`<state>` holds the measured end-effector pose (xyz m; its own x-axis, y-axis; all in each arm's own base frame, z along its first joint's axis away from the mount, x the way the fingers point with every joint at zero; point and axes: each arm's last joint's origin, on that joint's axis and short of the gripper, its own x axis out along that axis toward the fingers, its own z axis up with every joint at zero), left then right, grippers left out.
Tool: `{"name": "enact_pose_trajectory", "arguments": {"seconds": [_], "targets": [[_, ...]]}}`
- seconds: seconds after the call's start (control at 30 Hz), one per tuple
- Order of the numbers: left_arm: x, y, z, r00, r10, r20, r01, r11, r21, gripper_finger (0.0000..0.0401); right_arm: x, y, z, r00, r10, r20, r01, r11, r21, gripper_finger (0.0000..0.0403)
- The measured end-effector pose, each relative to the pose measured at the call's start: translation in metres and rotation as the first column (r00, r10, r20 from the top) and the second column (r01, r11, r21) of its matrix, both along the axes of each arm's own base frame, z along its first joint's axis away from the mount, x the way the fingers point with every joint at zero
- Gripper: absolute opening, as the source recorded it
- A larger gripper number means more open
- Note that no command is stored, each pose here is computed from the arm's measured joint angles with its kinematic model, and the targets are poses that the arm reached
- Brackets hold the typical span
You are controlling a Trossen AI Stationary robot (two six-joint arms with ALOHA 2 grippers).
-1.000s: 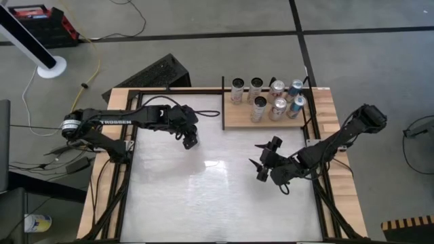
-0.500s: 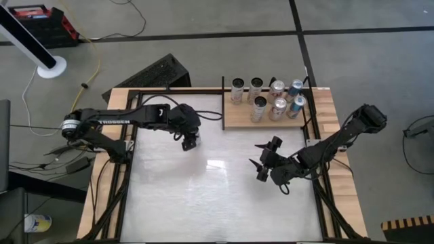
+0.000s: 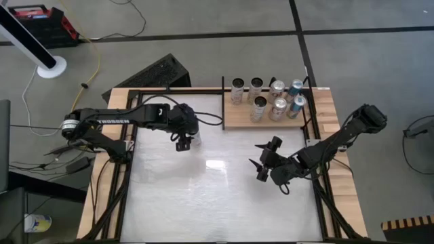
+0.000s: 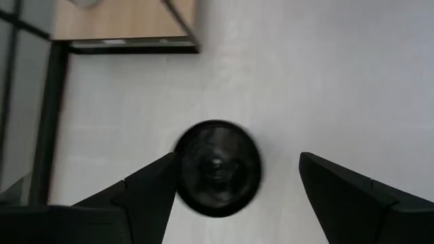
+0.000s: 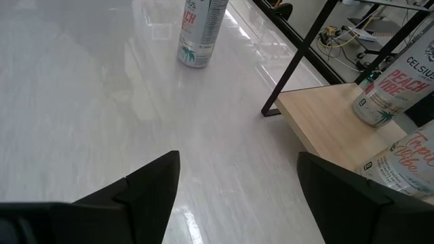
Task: Place canned beverage on shelf
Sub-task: Put the white and pink soda can on the shelf aligned with the other white and pink soda can
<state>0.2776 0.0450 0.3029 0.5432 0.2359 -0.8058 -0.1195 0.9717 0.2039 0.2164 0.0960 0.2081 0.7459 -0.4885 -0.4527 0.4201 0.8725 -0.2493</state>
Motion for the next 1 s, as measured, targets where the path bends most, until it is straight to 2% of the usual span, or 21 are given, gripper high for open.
{"name": "enact_pose_trajectory", "arguments": {"seconds": [0.13,0.33,0.5,0.73,0.83,1.0], "targets": [[-0.001,0.001,0.000,0.999,0.038,-0.006,-0.038,0.999,0.035,0.0291,0.000,0.000,0.000,1.000,0.000,0.000,0.000,1.000,0.000,0.0322],[-0.002,0.006,-0.001,0.998,0.068,0.002,-0.068,0.998,-0.014,0.0291,0.000,0.000,0.000,1.000,0.000,0.000,0.000,1.000,0.001,0.0322],[-0.003,0.013,-0.003,0.996,0.094,-0.003,-0.094,0.995,-0.016,0.0291,0.000,0.000,0.000,1.000,0.001,0.000,-0.001,1.000,0.001,0.0322],[-0.004,0.019,-0.013,0.996,0.092,-0.009,-0.093,0.994,-0.058,0.0291,0.000,0.000,0.000,1.000,0.001,0.000,-0.001,1.000,0.002,0.0322],[-0.001,0.018,-0.010,0.997,0.074,0.035,-0.071,0.995,-0.073,0.0291,0.000,0.000,0.000,1.000,0.001,0.000,-0.001,1.000,0.002,0.0322],[-0.001,0.019,-0.010,0.994,0.097,0.040,-0.093,0.993,-0.078,0.0291,0.000,0.000,0.000,1.000,0.001,0.000,-0.001,1.000,0.002,0.0322]]}}
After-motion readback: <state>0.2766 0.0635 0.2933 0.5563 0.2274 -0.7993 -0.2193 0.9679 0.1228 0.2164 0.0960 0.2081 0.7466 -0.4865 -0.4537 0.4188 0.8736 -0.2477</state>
